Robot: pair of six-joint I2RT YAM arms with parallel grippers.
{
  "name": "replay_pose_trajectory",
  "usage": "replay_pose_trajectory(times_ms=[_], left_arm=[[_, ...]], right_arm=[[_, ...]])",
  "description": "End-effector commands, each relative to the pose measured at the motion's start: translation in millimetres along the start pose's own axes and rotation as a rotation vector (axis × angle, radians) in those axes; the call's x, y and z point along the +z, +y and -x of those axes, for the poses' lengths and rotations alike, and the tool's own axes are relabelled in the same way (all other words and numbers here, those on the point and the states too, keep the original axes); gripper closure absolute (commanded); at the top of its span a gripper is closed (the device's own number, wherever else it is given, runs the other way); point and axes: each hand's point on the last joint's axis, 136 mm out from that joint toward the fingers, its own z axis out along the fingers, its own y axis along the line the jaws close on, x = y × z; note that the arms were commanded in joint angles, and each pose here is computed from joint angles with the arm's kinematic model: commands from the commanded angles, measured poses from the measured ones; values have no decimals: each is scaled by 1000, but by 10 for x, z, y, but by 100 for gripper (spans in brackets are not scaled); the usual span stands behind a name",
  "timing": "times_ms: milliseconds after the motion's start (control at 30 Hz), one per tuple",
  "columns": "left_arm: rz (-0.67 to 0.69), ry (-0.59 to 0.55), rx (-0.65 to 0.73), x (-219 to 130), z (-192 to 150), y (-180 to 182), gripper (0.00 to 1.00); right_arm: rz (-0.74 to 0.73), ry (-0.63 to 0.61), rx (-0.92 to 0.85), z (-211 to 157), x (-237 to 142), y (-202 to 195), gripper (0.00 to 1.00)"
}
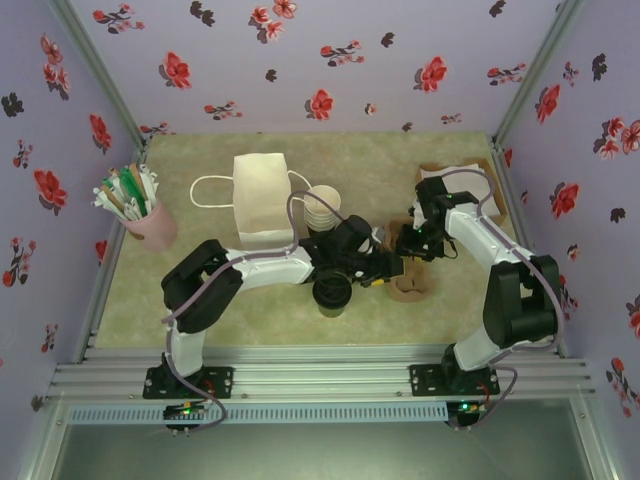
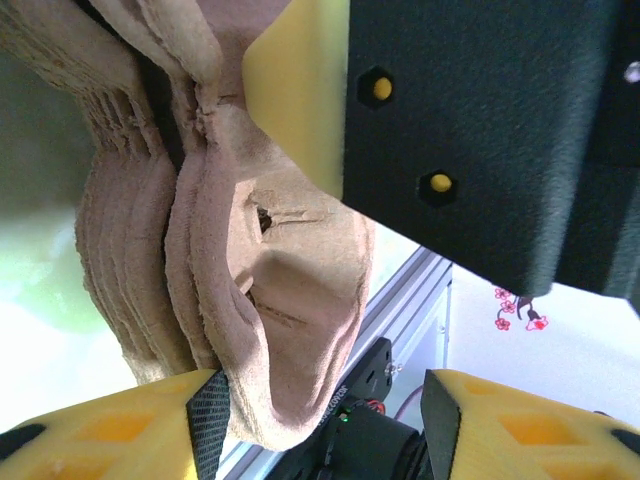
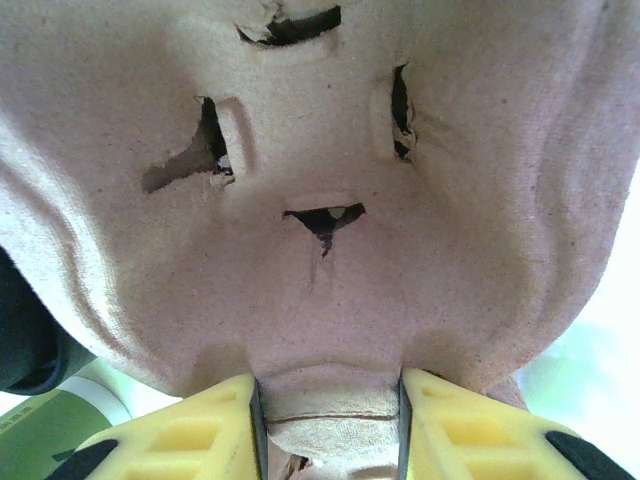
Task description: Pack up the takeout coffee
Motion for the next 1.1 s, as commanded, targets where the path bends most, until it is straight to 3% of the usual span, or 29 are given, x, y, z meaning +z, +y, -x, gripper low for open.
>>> replay_pose_trajectory(times_ms=[0,200,367,700,1067], left_arm=[[-70,-42,12,49,130,-114,45],[-38,-53,-9,69,143,-9,52],[-1,-52,-19,84,128,100,52],[23,-88,-44,28,181,144,53],[9,-87,-44,27,175,136,57]], right_arm=[[99,48,35,-149,-28,182,65],[107,48,39,-155,-33,190,63],[113,48,41,-168,-35,197,56],[121,37,41,-181,-70,210,55],[5,68,-5,-200,3,78,56]])
